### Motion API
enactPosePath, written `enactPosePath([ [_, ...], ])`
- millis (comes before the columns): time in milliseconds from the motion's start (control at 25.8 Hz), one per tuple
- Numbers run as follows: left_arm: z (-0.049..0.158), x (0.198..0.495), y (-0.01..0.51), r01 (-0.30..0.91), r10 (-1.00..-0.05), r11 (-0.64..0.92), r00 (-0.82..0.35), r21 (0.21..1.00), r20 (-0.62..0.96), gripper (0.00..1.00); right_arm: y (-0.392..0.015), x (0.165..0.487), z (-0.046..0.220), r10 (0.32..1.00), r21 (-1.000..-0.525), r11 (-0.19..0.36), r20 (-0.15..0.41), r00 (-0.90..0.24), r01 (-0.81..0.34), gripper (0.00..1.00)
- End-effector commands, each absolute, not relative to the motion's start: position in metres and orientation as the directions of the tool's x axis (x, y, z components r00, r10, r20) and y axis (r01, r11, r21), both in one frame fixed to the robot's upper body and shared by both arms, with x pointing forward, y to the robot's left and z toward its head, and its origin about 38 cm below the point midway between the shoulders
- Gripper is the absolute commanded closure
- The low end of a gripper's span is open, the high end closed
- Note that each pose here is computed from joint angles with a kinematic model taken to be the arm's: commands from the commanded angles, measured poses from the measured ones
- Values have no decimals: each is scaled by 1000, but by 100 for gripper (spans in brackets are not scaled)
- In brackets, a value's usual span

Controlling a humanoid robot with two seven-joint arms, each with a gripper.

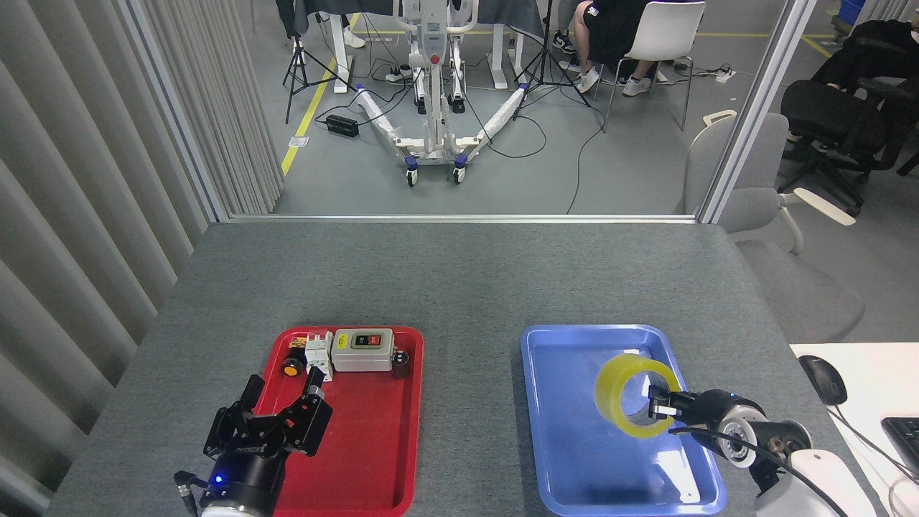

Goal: Place and move tape with both arms
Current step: 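Move the tape over the blue tray with the right gripper, then lower the tape into the blue tray and open the right gripper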

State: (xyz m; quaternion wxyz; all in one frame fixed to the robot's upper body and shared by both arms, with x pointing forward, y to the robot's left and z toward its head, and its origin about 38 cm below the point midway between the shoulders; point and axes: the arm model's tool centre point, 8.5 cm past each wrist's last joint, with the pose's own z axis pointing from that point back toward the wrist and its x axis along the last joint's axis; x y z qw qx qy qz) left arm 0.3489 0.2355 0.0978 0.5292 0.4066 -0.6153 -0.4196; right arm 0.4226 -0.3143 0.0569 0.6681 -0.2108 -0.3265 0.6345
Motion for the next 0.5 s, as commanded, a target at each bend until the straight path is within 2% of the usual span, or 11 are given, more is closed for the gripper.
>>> enactPosePath([
  [0,86,347,207,-22,-990,142,-31,990,141,0,-311,435,53,982,-604,143,184,38,-784,77],
  [77,77,347,185,10,-998,58,-36,998,58,0,-315,448,57,981,-576,169,179,78,-800,77],
  [155,74,346,178,31,-997,60,-45,998,61,0,-315,460,60,979,-548,180,178,96,-817,76],
  [271,68,344,176,46,-997,54,-53,997,57,0,-312,471,52,982,-510,172,159,105,-843,74],
  [465,69,344,177,34,-997,55,-48,998,57,0,-309,473,42,984,-480,166,137,113,-861,73],
])
